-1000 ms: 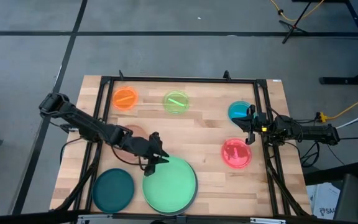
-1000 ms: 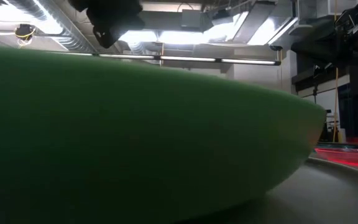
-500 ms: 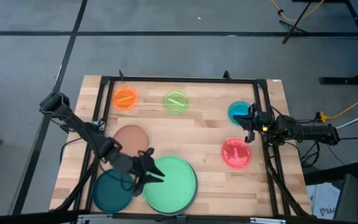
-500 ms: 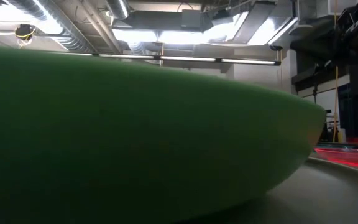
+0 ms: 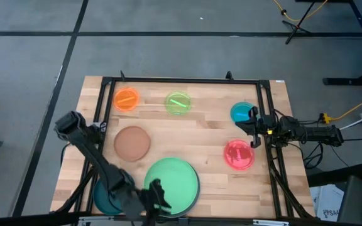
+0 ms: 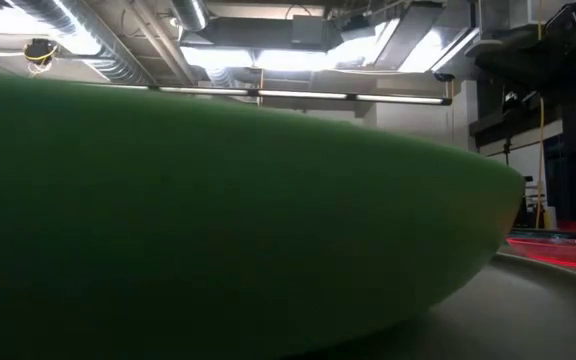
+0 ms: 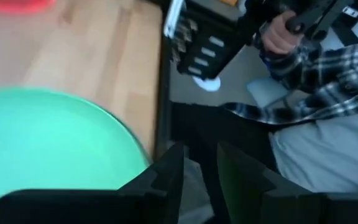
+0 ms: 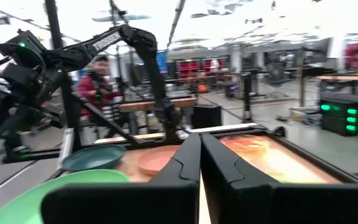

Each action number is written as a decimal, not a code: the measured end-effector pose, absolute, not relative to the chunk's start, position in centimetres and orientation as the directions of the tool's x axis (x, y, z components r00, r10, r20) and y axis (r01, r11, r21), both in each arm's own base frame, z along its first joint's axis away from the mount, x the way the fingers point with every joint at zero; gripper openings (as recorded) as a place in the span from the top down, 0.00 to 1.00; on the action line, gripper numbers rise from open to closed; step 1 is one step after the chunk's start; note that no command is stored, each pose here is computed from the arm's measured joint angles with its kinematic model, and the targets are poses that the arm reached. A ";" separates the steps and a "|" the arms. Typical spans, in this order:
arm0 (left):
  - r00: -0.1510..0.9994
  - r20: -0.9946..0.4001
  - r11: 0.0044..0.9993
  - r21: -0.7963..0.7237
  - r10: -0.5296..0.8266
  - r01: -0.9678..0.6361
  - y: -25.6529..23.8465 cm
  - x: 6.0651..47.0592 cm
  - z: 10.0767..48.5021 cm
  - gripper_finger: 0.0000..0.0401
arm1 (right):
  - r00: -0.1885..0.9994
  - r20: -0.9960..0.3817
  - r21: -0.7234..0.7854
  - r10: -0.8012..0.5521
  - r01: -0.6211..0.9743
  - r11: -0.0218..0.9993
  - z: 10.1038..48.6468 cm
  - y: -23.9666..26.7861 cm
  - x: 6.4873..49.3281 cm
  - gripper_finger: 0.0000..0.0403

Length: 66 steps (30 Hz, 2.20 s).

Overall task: Stack plastic plates
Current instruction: Move the stacked plates to the center of the table

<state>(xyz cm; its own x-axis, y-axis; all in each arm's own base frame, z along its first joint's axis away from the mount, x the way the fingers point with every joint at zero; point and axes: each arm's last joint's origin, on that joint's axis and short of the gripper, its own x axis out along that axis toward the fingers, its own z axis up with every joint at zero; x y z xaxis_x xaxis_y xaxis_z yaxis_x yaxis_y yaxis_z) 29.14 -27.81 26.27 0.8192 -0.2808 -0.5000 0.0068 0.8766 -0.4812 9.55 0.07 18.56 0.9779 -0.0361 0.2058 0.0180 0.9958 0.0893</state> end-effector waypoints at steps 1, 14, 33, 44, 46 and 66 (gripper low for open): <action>0.806 -0.513 0.866 -0.500 -0.295 -0.001 -28.6 29.4 26.3 0.78 | 0.978 0.209 0.085 -0.016 -0.002 0.996 18.6 0.1 9.5 0.99; 0.547 -0.722 0.674 -0.655 -0.424 -0.342 -36.4 27.4 19.4 0.78 | 0.976 0.217 0.080 0.016 -0.034 0.996 18.7 0.2 9.5 0.99; 0.386 -0.905 0.670 -0.400 -0.180 -0.626 -32.5 29.0 14.6 0.78 | 0.987 0.160 0.168 0.018 -0.045 0.985 18.1 0.2 9.6 0.99; 0.380 -0.912 0.660 -0.381 -0.154 -0.647 -30.9 30.0 13.8 0.78 | 0.988 0.125 0.200 0.090 -0.114 0.973 17.8 0.4 9.7 0.99; 0.386 -0.913 0.663 -0.371 -0.132 -0.651 -30.5 30.3 13.8 0.78 | 0.988 0.125 0.201 0.090 -0.114 0.973 17.8 0.4 9.7 0.99; 0.417 -0.909 0.728 -0.273 0.020 -0.629 -25.6 34.1 13.7 0.78 | 0.988 0.125 0.198 0.087 -0.111 0.974 17.8 0.4 9.7 0.99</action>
